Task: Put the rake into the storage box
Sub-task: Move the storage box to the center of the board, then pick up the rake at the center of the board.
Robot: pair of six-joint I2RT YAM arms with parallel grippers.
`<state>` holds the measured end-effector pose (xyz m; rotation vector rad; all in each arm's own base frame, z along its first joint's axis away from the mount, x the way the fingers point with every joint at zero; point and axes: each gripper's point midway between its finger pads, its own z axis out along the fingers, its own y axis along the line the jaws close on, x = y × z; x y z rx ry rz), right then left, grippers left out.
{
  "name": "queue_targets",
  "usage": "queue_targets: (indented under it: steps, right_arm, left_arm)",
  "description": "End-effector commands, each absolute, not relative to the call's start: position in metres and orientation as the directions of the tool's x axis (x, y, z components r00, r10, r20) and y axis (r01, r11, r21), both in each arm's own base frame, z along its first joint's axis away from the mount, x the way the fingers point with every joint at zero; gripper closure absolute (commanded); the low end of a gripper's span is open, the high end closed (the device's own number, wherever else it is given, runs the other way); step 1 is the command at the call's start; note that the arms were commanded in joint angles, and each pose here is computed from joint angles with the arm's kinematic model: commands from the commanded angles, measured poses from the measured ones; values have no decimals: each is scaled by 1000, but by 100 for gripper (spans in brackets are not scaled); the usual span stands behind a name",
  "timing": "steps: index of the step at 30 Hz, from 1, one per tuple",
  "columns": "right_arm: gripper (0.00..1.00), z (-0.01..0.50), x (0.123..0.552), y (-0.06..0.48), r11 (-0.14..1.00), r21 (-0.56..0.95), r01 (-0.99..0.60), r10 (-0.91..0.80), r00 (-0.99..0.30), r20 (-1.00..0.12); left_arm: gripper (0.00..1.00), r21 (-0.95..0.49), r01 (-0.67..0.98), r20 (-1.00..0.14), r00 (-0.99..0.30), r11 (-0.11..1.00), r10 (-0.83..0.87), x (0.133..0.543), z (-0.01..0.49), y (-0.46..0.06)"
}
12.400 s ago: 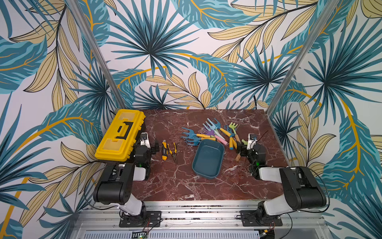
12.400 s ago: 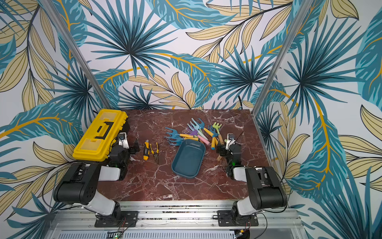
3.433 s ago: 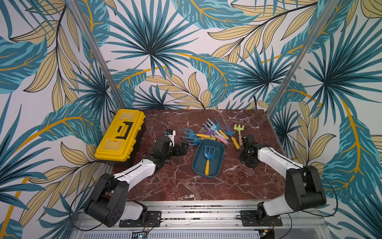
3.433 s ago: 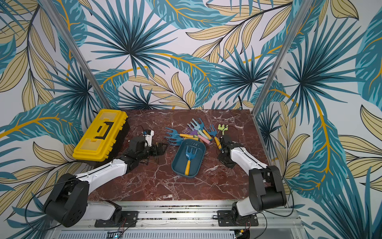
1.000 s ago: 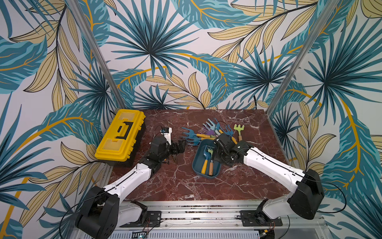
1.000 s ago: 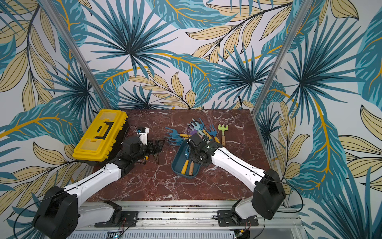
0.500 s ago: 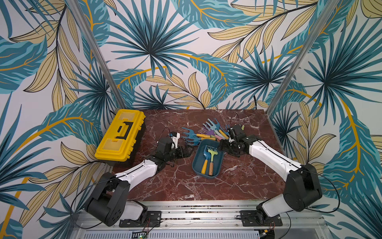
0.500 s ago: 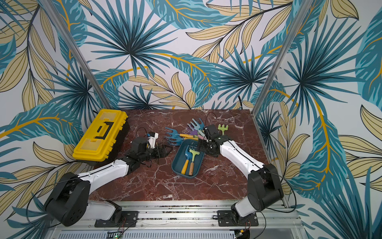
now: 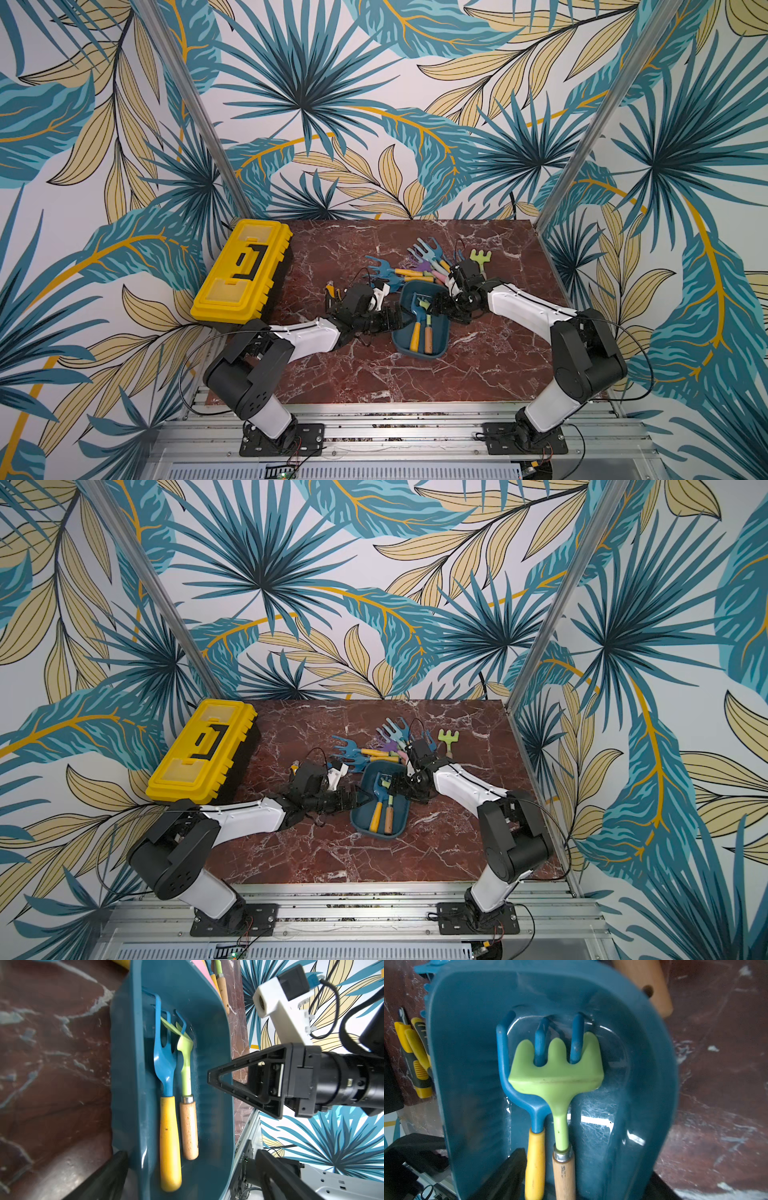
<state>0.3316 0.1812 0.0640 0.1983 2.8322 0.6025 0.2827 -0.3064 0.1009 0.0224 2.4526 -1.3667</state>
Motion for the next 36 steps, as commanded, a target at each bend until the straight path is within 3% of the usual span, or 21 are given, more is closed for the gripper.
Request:
queue_targets:
  steps: [1, 15, 21, 26, 36]
  right_arm:
    - [24, 66, 315, 209, 869, 495, 17, 125, -975, -186]
    - [24, 62, 284, 262, 855, 512, -82, 13, -984, -180]
    - [22, 76, 295, 205, 952, 306, -15, 78, -954, -290]
    - [20, 99, 310, 157, 971, 235, 49, 135, -921, -364]
    - [15, 122, 381, 85, 980, 131, 151, 193, -887, -420]
  left_arm:
    - [0, -854, 207, -304, -943, 478, -134, 263, 123, -314]
    - [0, -688, 52, -313, -921, 724, -231, 226, 81, -235]
    - [0, -557, -5, -365, -897, 830, -250, 239, 87, -206]
    - [0, -449, -32, -414, -878, 893, -239, 255, 105, -180]
    - [0, -403, 119, -624, -761, 907, -178, 341, 174, -189]
